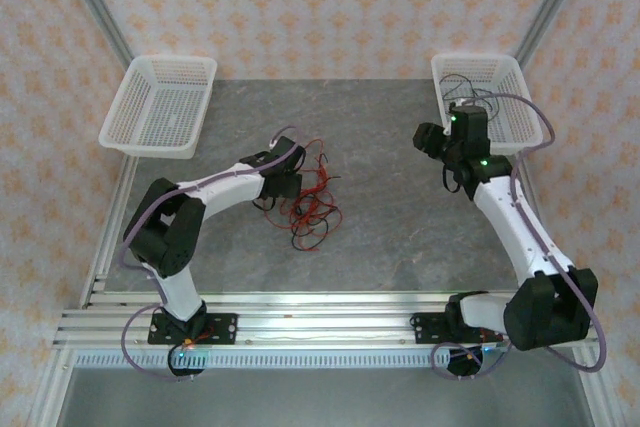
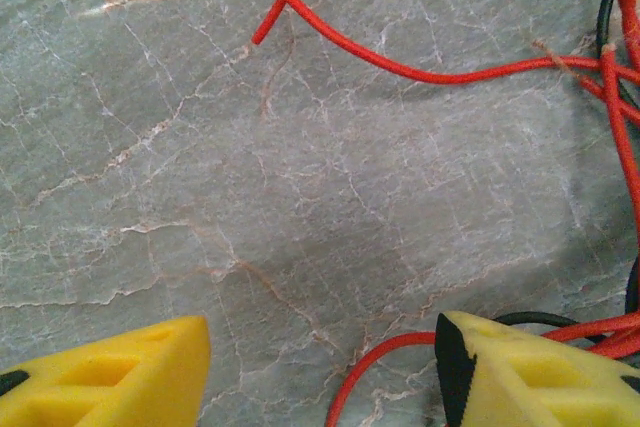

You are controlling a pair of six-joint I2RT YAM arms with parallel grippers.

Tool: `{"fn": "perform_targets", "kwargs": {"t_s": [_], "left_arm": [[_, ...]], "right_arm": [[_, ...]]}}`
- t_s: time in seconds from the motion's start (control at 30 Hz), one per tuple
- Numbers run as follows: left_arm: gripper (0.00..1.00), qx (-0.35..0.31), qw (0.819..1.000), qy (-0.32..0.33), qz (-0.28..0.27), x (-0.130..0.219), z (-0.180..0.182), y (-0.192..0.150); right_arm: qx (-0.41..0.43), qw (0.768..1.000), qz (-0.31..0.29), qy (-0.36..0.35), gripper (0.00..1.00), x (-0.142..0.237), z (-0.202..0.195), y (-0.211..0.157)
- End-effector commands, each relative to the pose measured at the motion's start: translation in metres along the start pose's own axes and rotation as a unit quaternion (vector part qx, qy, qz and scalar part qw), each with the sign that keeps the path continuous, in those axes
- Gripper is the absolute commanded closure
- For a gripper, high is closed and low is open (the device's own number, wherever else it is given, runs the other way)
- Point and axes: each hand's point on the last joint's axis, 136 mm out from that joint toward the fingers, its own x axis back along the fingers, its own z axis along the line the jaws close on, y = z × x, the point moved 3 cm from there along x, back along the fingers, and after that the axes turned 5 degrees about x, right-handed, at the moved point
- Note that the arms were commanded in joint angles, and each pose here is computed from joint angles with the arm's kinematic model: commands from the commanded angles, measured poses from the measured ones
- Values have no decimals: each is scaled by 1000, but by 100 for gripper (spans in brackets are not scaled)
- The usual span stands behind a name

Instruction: Untangle the cables

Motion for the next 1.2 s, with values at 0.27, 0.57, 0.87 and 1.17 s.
{"fn": "perform_targets", "kwargs": {"t_s": [0.27,0.57,0.87,1.17], "left_arm": [[38,-39,999,17,20,-11,-7,-20],[39,-45,999,18,21,-10,-15,-19],[39,-30,999,-15,-16,43,-26,-5],[38,-35,999,11,12,20,-21,-24]], "right_arm": [[-15,999,-24,20,44,8,5,3],[-21,999,-17,20,44,4,2,-5],[-37,998,-27,32,44,17,1,-15],[-48,998,-20,37,44,16,-2,-29]]}}
